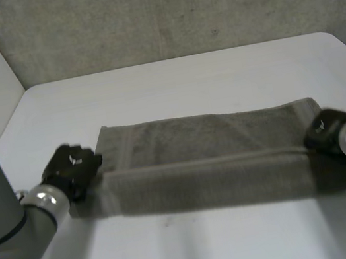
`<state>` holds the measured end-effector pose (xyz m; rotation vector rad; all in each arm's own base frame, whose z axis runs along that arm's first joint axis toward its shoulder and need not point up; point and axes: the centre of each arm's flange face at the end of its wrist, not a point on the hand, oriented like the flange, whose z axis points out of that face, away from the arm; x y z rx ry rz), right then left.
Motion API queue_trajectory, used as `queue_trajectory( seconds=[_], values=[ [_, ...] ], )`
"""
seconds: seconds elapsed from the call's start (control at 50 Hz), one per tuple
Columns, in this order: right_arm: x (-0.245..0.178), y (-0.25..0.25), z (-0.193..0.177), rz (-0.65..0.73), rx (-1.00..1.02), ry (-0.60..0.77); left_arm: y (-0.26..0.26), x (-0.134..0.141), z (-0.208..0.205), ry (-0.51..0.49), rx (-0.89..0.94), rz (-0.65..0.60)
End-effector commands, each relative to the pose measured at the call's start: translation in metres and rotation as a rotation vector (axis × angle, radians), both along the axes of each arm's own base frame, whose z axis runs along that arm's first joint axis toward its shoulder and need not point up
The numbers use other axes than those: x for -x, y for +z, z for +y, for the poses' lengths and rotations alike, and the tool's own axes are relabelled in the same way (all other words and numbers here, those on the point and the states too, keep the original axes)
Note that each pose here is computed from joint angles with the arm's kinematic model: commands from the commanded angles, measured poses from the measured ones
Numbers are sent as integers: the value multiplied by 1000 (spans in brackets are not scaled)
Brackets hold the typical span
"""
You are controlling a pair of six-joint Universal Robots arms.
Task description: Fold the towel.
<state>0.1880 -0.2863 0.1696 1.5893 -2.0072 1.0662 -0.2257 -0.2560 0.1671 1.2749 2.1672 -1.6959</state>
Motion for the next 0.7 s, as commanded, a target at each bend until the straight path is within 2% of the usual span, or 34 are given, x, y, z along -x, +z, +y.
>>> queue_trajectory(
  seconds=[0.02,0.1,0.12,0.14,0.16,0.18,0.2,0.22,0.24,0.26,0.28,0.3,0.32,0.34,0.36,0.38,0.46,0.6,0.62,0.64,0.66,0.68,0.7],
  values=[
    [-29,-7,-59,-55,245,51,2,35,-62,-36,207,83],
    [-38,-2,-81,-76,342,58,6,48,-90,-43,290,118],
    [-43,7,-94,-92,414,61,6,48,-90,-43,290,118],
    [-48,27,-108,-122,519,59,21,56,-107,-48,364,153],
    [-48,28,-109,-123,520,59,45,64,-121,-47,450,211],
    [-53,53,-121,-159,639,60,45,64,-121,-47,451,211],
    [-59,86,-128,-213,774,61,72,67,-132,-43,534,279],
    [-59,87,-128,-214,775,61,107,69,-139,-35,625,383],
    [-62,122,-130,-286,900,58,107,69,-139,-35,626,384],
    [-61,162,-126,-392,1034,49,140,68,-141,-23,706,485],
    [-61,162,-126,-393,1036,49,180,63,-138,-6,801,607],
    [-59,193,-119,-496,1136,53,181,63,-138,-6,801,608],
    [-57,215,-112,-600,1206,68,216,54,-131,8,881,731],
    [-57,216,-112,-601,1207,69,242,46,-123,13,940,831],
    [-54,228,-105,-677,1238,83,242,46,-123,13,940,832],
    [-55,228,-100,-721,1219,109,258,41,-116,4,976,903],
    [-57,214,-95,-724,1142,136,259,37,-110,-5,962,937],
    [-65,144,-87,-644,776,142,189,35,-115,42,752,833],
    [-66,125,-86,-623,687,145,160,33,-114,53,672,793],
    [-66,125,-86,-623,687,145,136,31,-113,57,609,761],
    [-67,106,-83,-603,606,154,136,31,-113,57,608,760],
    [-68,85,-79,-582,518,163,112,28,-111,63,542,729],
    [-68,85,-79,-581,517,163,89,25,-107,70,480,700]
  ],
)
